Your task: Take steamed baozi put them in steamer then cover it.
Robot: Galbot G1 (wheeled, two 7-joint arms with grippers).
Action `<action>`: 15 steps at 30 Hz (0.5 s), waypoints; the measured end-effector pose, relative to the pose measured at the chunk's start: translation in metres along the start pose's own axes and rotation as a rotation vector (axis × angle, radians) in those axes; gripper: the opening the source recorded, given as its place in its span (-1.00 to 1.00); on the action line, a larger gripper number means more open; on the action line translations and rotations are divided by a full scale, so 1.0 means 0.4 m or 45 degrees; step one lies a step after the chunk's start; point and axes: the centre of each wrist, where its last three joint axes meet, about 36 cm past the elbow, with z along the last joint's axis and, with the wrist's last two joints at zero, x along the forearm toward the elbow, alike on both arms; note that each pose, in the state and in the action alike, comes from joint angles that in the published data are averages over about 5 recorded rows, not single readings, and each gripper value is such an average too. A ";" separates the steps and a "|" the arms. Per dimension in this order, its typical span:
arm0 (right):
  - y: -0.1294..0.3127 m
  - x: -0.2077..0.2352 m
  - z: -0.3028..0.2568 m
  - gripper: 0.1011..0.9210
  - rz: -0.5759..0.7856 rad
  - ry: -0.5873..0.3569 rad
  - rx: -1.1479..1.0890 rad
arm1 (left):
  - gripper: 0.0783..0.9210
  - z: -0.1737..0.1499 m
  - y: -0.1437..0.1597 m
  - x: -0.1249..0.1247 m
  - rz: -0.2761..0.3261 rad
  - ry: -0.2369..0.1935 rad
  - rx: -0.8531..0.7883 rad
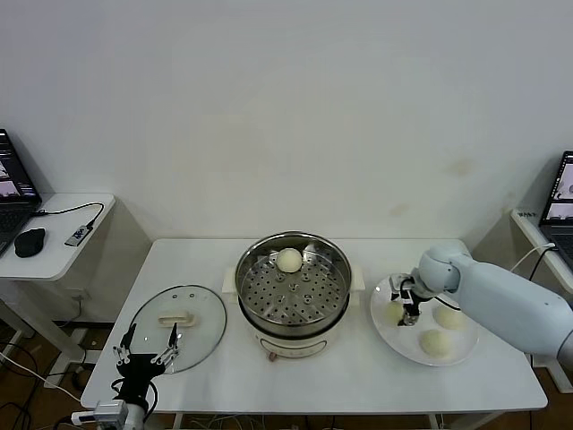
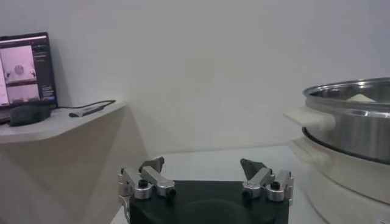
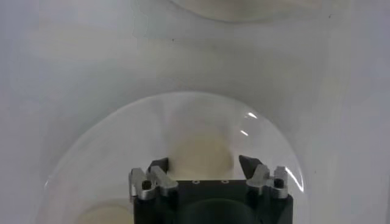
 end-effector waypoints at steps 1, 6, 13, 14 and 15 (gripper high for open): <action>0.000 0.002 0.001 0.28 -0.001 0.000 -0.001 | 0.77 -0.001 0.000 0.000 0.000 -0.001 0.000; -0.007 0.027 0.012 0.22 0.001 -0.006 -0.007 | 0.77 -0.005 -0.002 0.001 0.001 -0.006 0.002; -0.023 0.100 0.031 0.18 0.015 -0.025 -0.020 | 0.77 -0.010 -0.003 0.001 0.006 -0.014 0.000; -0.027 0.117 0.035 0.18 0.020 -0.027 -0.023 | 0.77 -0.012 -0.003 0.001 0.007 -0.016 -0.001; -0.031 0.134 0.038 0.18 0.026 -0.030 -0.025 | 0.77 -0.014 -0.003 0.001 0.008 -0.018 -0.002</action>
